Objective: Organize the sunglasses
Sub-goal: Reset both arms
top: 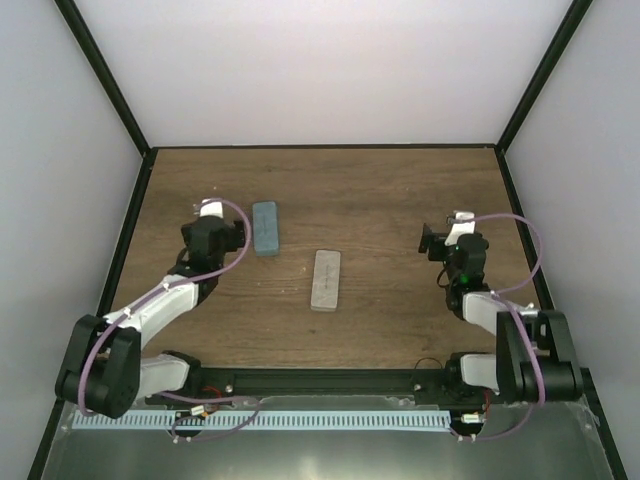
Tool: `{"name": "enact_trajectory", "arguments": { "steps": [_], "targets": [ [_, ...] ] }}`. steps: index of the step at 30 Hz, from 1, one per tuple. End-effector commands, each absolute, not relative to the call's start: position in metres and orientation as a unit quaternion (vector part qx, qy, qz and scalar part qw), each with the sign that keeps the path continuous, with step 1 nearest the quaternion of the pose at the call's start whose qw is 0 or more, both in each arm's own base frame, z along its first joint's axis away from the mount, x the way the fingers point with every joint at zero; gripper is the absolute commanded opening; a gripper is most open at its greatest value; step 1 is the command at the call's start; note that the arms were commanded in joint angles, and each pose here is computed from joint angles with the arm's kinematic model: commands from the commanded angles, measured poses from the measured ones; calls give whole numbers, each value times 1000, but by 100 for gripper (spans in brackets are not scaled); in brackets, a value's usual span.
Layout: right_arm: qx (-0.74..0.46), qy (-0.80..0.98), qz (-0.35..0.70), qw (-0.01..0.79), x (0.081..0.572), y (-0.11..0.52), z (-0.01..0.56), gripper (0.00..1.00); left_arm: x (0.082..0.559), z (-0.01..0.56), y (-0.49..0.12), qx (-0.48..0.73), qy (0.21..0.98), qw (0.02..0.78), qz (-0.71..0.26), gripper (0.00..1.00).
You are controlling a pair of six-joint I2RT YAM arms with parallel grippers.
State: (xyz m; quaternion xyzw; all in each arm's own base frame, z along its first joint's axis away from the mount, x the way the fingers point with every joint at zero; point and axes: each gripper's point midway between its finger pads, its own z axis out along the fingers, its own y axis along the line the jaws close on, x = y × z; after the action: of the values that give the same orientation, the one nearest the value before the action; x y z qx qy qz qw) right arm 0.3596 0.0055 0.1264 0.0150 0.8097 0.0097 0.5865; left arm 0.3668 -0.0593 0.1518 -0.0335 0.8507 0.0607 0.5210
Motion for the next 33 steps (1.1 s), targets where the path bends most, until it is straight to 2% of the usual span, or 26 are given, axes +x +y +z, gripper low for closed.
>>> {"name": "enact_trajectory", "arguments": {
  "steps": [1, 5, 9, 12, 14, 17, 20, 27, 33],
  "targets": [
    [39, 760, 14, 648, 396, -9, 160, 100, 383, 169, -38, -50, 795, 605, -3, 100],
    [23, 760, 43, 648, 406, 0, 145, 100, 389, 172, -8, -54, 785, 617, 3, 100],
    [24, 738, 40, 673, 389, -1, 152, 100, 385, 166, 21, -72, 760, 645, 23, 100],
    [69, 707, 11, 703, 362, -14, 160, 100, 391, 140, 13, -18, 780, 625, 18, 100],
    [98, 696, -3, 711, 357, -22, 162, 100, 395, 144, 10, -2, 772, 636, 12, 100],
    [71, 703, -13, 708, 361, -9, 159, 100, 401, 143, 14, -14, 768, 640, -8, 100],
    [-17, 697, 5, 717, 360, 22, 156, 100, 405, 132, 14, -17, 773, 635, -6, 100],
    [-12, 710, 4, 704, 368, 21, 151, 100, 390, 133, 13, -20, 746, 666, 6, 100],
    [-22, 718, 18, 696, 373, 23, 148, 100, 392, 131, 13, -21, 755, 655, 9, 100]
  ]
}}
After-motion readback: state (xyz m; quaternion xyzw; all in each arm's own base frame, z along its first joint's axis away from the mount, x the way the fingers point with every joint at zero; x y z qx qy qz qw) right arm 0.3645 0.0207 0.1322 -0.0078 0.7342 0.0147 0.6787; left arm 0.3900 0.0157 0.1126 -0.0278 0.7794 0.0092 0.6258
